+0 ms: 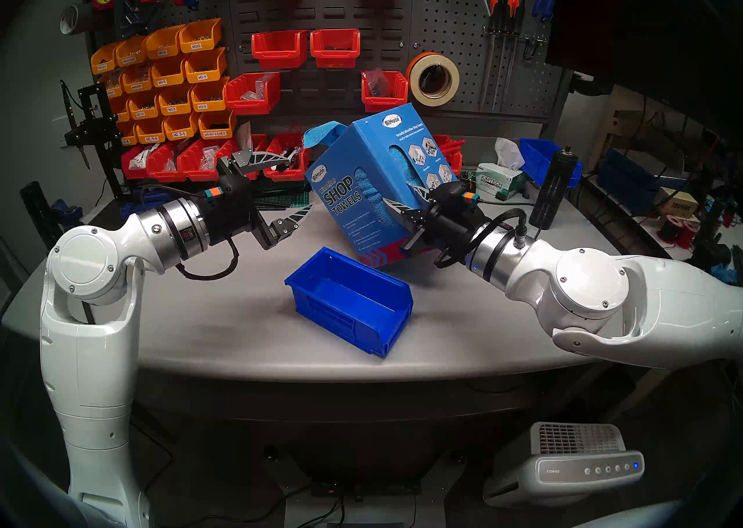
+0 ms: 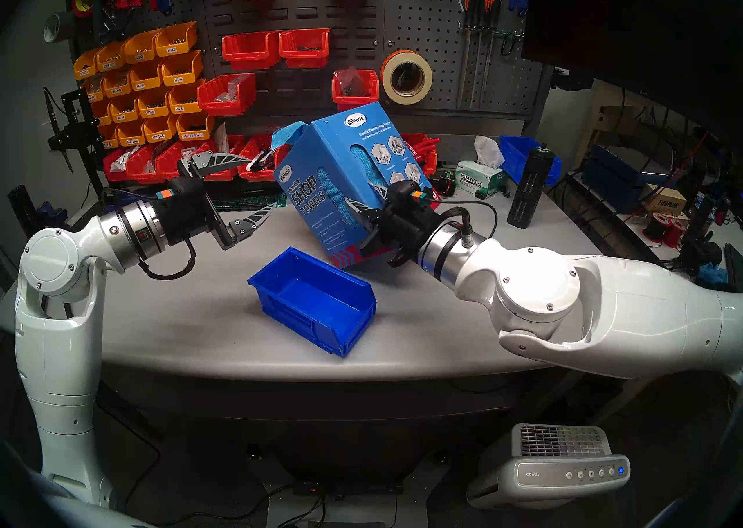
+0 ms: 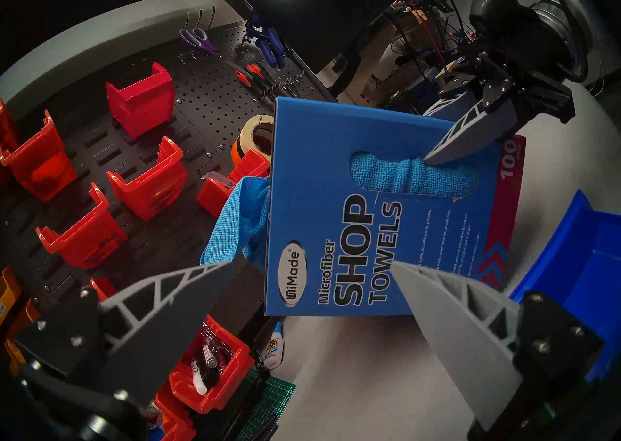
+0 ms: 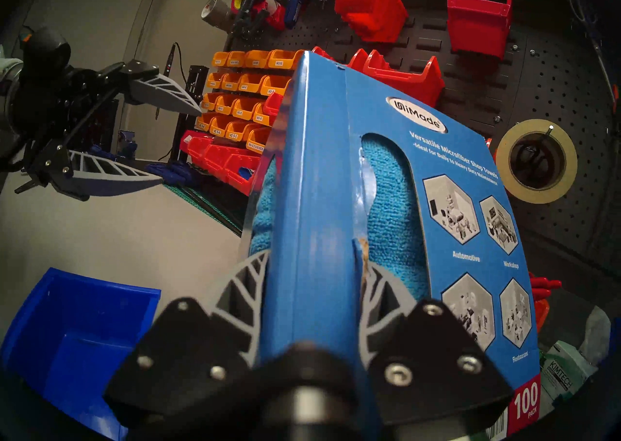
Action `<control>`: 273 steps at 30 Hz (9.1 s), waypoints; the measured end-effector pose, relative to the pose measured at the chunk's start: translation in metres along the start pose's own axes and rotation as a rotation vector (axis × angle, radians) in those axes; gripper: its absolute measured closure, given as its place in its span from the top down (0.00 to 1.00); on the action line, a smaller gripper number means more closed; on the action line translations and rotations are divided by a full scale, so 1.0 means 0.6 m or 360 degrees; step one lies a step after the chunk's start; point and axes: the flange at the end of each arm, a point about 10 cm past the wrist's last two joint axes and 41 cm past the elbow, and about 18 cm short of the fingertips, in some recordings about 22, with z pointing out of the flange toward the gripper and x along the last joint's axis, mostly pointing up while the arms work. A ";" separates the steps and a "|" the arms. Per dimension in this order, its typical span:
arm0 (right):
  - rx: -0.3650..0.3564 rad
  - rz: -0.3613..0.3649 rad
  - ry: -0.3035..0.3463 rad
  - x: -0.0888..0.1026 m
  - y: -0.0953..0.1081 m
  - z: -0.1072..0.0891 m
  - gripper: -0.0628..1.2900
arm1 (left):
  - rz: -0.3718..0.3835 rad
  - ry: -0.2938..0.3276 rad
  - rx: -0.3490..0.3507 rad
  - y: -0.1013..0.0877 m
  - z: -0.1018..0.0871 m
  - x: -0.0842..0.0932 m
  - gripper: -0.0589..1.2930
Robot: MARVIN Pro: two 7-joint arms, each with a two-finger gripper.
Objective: Take out a shop towel
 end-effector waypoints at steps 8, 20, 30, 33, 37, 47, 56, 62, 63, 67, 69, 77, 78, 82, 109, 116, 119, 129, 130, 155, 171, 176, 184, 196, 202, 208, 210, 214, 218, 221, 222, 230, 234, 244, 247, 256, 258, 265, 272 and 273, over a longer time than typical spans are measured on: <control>0.0008 0.0100 -0.0157 -0.054 -0.028 -0.029 0.28 | -0.0005 0.0008 0.0002 0.003 0.000 0.002 0.99; -0.0010 0.0129 -0.0277 -0.089 -0.052 -0.054 0.26 | -0.0013 0.0020 0.0003 0.009 -0.002 0.007 0.99; -0.0046 0.0095 -0.0292 -0.075 -0.037 -0.051 0.94 | -0.0018 0.0024 0.0009 0.011 -0.006 0.010 0.99; -0.0063 0.0089 -0.0292 -0.069 -0.029 -0.049 0.94 | -0.0019 0.0024 0.0014 0.011 -0.007 0.010 0.99; -0.0088 0.0083 -0.0286 -0.059 -0.017 -0.046 0.94 | -0.0020 0.0026 0.0017 0.011 -0.009 0.011 0.99; -0.0111 0.0092 -0.0251 -0.021 0.011 -0.049 0.94 | -0.0022 0.0048 0.0015 0.015 -0.009 0.020 0.99; -0.0094 0.0105 -0.0258 0.007 0.013 -0.060 0.94 | -0.0030 0.0062 0.0011 0.019 -0.009 0.026 0.99; -0.0111 0.0103 -0.0265 0.025 0.014 -0.064 0.94 | -0.0037 0.0069 0.0007 0.021 -0.008 0.029 0.99; -0.0124 0.0099 -0.0264 0.029 0.016 -0.064 0.94 | -0.0038 0.0070 0.0005 0.022 -0.008 0.029 0.99; -0.0172 0.0091 -0.0263 0.040 0.023 -0.065 0.94 | -0.0043 0.0077 -0.0002 0.025 -0.005 0.031 0.99; -0.0209 0.0082 -0.0246 0.050 0.031 -0.065 0.94 | -0.0046 0.0081 -0.0006 0.026 -0.004 0.032 0.99; -0.0317 0.0006 -0.0099 0.107 0.062 -0.061 0.94 | -0.0053 0.0089 -0.0011 0.029 -0.002 0.034 0.99; -0.0327 -0.0007 -0.0070 0.119 0.067 -0.060 0.94 | -0.0053 0.0091 -0.0011 0.030 -0.001 0.035 0.99; -0.0344 -0.0033 -0.0011 0.143 0.076 -0.060 0.94 | -0.0055 0.0093 -0.0009 0.030 -0.001 0.036 0.99; -0.0176 -0.0136 -0.0017 0.234 0.089 -0.064 0.94 | -0.0441 0.0205 -0.0080 0.047 0.060 0.079 0.99; -0.0187 -0.0150 -0.0027 0.236 0.096 -0.064 0.94 | -0.0619 0.0235 -0.0113 0.048 0.086 0.094 0.99; -0.0203 -0.0150 -0.0026 0.236 0.102 -0.063 0.94 | -0.0710 0.0244 -0.0151 0.048 0.096 0.101 0.99; -0.0235 -0.0158 -0.0018 0.238 0.113 -0.063 0.94 | -0.0824 0.0258 -0.0279 0.053 0.136 0.125 0.99; -0.0236 -0.0160 -0.0017 0.239 0.113 -0.063 0.94 | -0.0823 0.0259 -0.0283 0.052 0.139 0.126 0.99; -0.0143 -0.0228 0.0018 0.262 0.120 -0.065 0.94 | -0.0675 0.0127 -0.0264 0.027 0.193 0.110 0.99; -0.0027 -0.0239 0.0028 0.265 0.097 -0.067 0.95 | -0.0619 0.0125 -0.0322 0.026 0.182 0.098 0.99; -0.0007 -0.0227 0.0021 0.260 0.092 -0.066 0.95 | -0.0598 0.0127 -0.0334 0.026 0.176 0.094 0.99; 0.0011 -0.0181 -0.0049 0.230 0.100 -0.061 0.95 | -0.0584 0.0132 -0.0346 0.026 0.167 0.089 0.99; 0.0031 -0.0156 -0.0095 0.208 0.100 -0.057 0.95 | -0.0587 0.0132 -0.0363 0.024 0.162 0.086 0.99; 0.0052 -0.0154 -0.0085 0.212 0.092 -0.056 0.95 | -0.0576 0.0128 -0.0381 0.021 0.162 0.086 0.99; 0.0100 -0.0090 -0.0097 0.218 0.097 -0.051 0.95 | -0.0561 0.0127 -0.0393 0.020 0.164 0.088 0.99; 0.0104 -0.0084 -0.0124 0.217 0.104 -0.048 0.95 | -0.0557 0.0128 -0.0395 0.020 0.164 0.089 0.99; 0.0098 -0.0077 -0.0195 0.207 0.125 -0.037 0.95 | -0.0554 0.0130 -0.0399 0.022 0.165 0.091 0.99; 0.0086 -0.0083 -0.0256 0.198 0.147 -0.023 0.95 | -0.0553 0.0136 -0.0406 0.024 0.167 0.094 0.99; 0.0089 -0.0093 -0.0288 0.193 0.158 -0.013 0.95 | -0.0556 0.0142 -0.0411 0.027 0.169 0.096 0.99; 0.0095 -0.0099 -0.0300 0.192 0.161 -0.008 0.95 | -0.0557 0.0144 -0.0412 0.028 0.169 0.097 0.99; 0.0148 -0.0141 -0.0332 0.191 0.161 0.016 0.95 | -0.0569 0.0151 -0.0404 0.031 0.173 0.100 0.99; 0.0168 -0.0165 -0.0334 0.192 0.157 0.026 0.95 | -0.0576 0.0151 -0.0396 0.033 0.174 0.100 0.99; 0.0163 -0.0213 -0.0322 0.192 0.158 0.045 0.95 | -0.0593 0.0153 -0.0380 0.035 0.173 0.099 0.99; 0.0155 -0.0227 -0.0320 0.191 0.160 0.050 0.92 | -0.0601 0.0156 -0.0379 0.035 0.172 0.097 0.99; 0.0146 -0.0260 -0.0325 0.188 0.160 0.063 0.29 | -0.0619 0.0159 -0.0365 0.031 0.165 0.092 0.99; 0.0148 -0.0265 -0.0327 0.187 0.159 0.066 0.17 | -0.0622 0.0158 -0.0358 0.028 0.161 0.090 0.99; 0.0153 -0.0280 -0.0337 0.186 0.151 0.075 0.02 | -0.0630 0.0151 -0.0340 0.020 0.151 0.083 0.99; 0.0127 -0.0295 -0.0350 0.190 0.156 0.079 0.02 | -0.0636 0.0150 -0.0335 0.018 0.147 0.080 0.99; 0.0123 -0.0297 -0.0351 0.191 0.157 0.080 0.02 | -0.0636 0.0151 -0.0335 0.018 0.146 0.080 0.99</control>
